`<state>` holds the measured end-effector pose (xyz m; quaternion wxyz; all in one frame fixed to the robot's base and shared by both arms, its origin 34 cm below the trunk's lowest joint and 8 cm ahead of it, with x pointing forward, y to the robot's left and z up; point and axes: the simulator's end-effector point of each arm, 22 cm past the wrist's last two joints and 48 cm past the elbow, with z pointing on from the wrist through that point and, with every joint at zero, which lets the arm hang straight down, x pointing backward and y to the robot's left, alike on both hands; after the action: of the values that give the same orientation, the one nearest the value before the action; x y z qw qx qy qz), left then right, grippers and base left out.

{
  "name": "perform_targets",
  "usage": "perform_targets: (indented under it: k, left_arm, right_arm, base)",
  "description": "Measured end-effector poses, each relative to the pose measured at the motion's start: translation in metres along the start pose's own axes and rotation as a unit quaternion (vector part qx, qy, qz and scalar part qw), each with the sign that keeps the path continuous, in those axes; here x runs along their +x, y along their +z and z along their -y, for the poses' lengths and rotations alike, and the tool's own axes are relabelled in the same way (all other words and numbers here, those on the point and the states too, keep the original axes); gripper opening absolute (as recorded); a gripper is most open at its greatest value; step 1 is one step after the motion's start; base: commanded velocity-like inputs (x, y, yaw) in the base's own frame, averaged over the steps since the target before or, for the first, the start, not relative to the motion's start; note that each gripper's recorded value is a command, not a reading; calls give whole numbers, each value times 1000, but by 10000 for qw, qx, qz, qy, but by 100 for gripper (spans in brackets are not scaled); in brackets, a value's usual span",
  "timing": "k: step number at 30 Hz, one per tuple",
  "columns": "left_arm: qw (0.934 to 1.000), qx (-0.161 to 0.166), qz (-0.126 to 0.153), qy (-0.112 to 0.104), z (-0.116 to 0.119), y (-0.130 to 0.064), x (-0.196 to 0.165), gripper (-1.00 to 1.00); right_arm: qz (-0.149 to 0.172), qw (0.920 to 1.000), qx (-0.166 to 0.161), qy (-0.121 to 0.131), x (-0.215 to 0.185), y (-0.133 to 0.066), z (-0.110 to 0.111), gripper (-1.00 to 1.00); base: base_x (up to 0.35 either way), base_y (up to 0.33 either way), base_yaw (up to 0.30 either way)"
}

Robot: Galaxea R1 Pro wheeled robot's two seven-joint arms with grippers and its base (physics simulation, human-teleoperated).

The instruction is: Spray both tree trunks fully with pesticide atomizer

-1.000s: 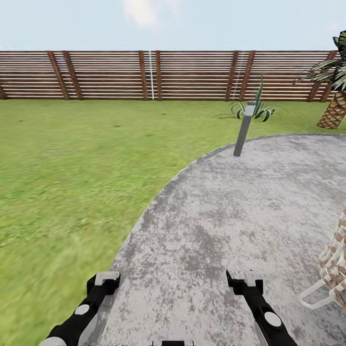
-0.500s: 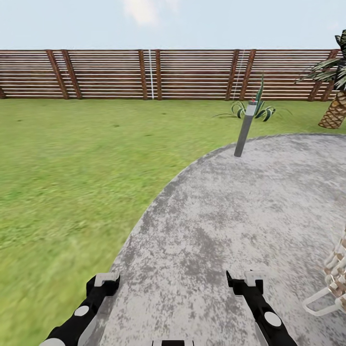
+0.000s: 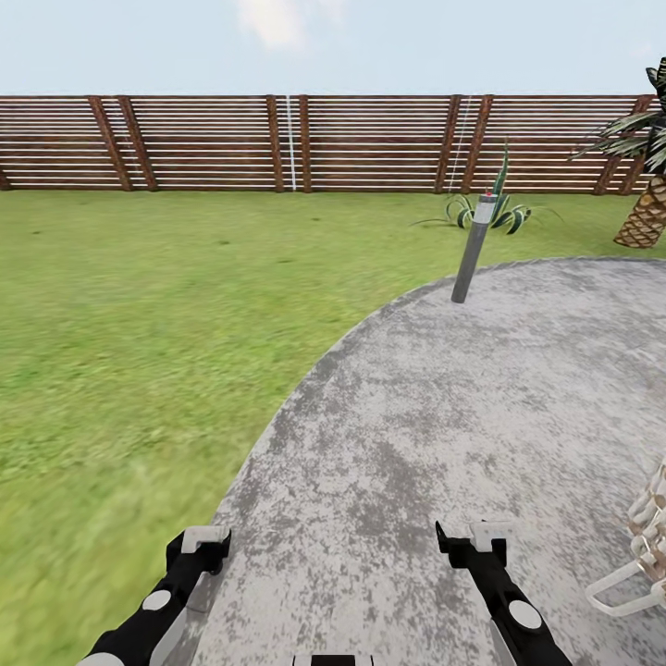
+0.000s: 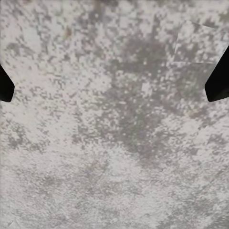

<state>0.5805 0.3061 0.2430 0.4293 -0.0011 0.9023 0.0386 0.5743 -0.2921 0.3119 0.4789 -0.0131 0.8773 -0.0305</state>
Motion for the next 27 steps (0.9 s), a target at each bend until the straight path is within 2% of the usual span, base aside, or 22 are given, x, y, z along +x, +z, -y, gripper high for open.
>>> perform_targets:
  k: [5, 22, 27]
  left_arm:
    - [10000, 24, -48, 5, 1, 2, 9, 100]
    - [9987, 25, -509, 54, 1, 10, 64, 100]
    - [9993, 30, -378, 48, 1, 13, 69, 100]
  right_arm:
    - [-109, 9999, -3, -4, 11, 2, -1, 100]
    - [-582, 9983, -30, -24, 63, 9, -4, 100]
    - [-723, 9974, -38, -29, 78, 11, -5, 100]
  base:
    - [0, 0, 0]
    - [0, 0, 0]
    - [0, 0, 0]
